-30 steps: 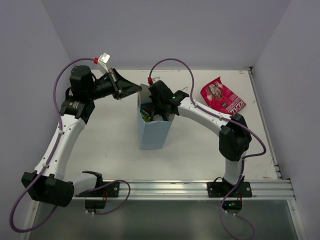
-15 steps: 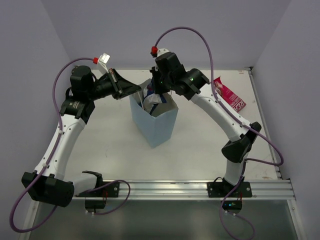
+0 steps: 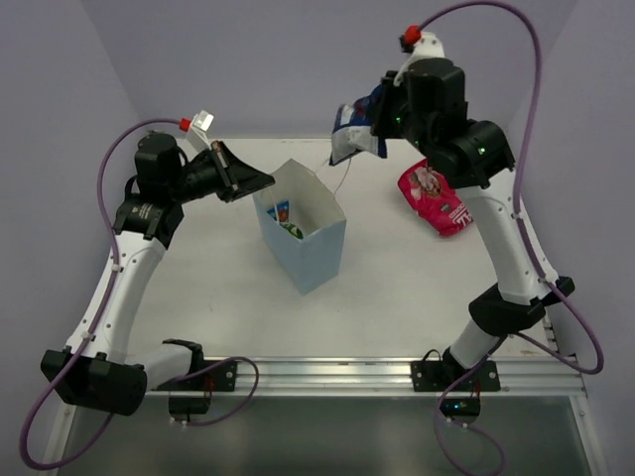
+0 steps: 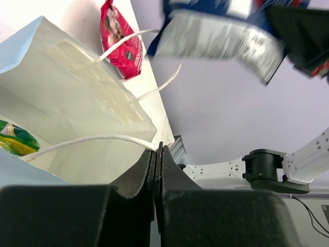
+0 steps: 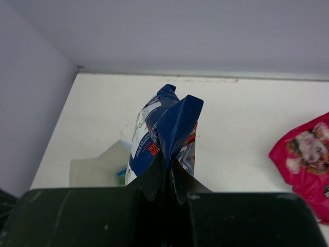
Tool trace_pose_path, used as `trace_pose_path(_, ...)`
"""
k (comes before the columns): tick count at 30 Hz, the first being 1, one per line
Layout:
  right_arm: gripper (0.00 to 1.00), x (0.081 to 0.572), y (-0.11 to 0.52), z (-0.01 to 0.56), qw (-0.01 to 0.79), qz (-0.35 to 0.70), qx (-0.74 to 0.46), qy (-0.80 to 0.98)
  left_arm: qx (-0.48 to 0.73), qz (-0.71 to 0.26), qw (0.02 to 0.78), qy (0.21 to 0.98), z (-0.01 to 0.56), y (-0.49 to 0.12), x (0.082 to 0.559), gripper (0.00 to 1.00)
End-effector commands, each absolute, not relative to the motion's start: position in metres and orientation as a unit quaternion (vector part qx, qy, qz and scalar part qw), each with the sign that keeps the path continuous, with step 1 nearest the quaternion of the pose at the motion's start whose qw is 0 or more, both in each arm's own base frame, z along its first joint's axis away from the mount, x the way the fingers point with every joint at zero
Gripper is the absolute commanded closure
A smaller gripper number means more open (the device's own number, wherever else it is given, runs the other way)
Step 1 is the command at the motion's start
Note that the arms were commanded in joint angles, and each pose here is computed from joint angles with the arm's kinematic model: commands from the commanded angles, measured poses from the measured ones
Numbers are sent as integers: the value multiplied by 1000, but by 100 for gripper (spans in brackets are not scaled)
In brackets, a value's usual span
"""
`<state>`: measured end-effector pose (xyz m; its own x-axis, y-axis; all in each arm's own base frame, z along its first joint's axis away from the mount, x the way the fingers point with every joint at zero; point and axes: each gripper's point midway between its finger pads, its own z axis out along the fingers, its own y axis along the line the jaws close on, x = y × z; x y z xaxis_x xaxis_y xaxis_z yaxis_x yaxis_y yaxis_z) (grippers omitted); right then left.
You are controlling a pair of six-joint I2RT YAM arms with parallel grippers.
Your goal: Take the snacks out of the paper bag
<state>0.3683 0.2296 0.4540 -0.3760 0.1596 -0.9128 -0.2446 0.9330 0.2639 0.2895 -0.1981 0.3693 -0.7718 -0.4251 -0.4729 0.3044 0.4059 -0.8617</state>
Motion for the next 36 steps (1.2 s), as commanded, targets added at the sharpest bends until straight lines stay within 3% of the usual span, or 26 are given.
trace_pose_path(1, 100, 384, 166, 510, 635, 163, 51, 753, -24, -535, 353, 767, 379, -194, 283, 100)
trace_pose_path(6, 100, 408, 113, 486, 623, 110, 106, 767, -27, -525, 342, 779, 371, -193, 290, 100)
trace_pose_path(8, 100, 418, 88, 445, 587, 74, 132, 796, -30, -524, 338, 781, 370, -194, 293, 100)
trace_pose_path(19, 99, 364, -21, 274, 406, -122, 224, 877, -43, -533, 322, 781, 376, -198, 310, 100)
trace_pose_path(26, 97, 381, -20, 205, 305, -160, 204, 916, -42, -519, 339, 784, 409, -195, 317, 100)
trace_pose_path(28, 93, 393, -10, 198, 299, -147, 191, 923, -36, -507, 357, 784, 428, -192, 320, 100)
trace_pose_path(30, 74, 406, -3, 185, 280, -147, 180, 931, -40, -485, 363, 794, 436, -186, 319, 100)
trace_pose_path(34, 55, 414, 15, 175, 267, -125, 167, 941, -62, -451, 370, 810, 437, -174, 320, 100)
trace_pose_path(36, 35, 416, 23, 184, 281, -110, 158, 940, -77, -430, 371, 819, 436, -165, 316, 100)
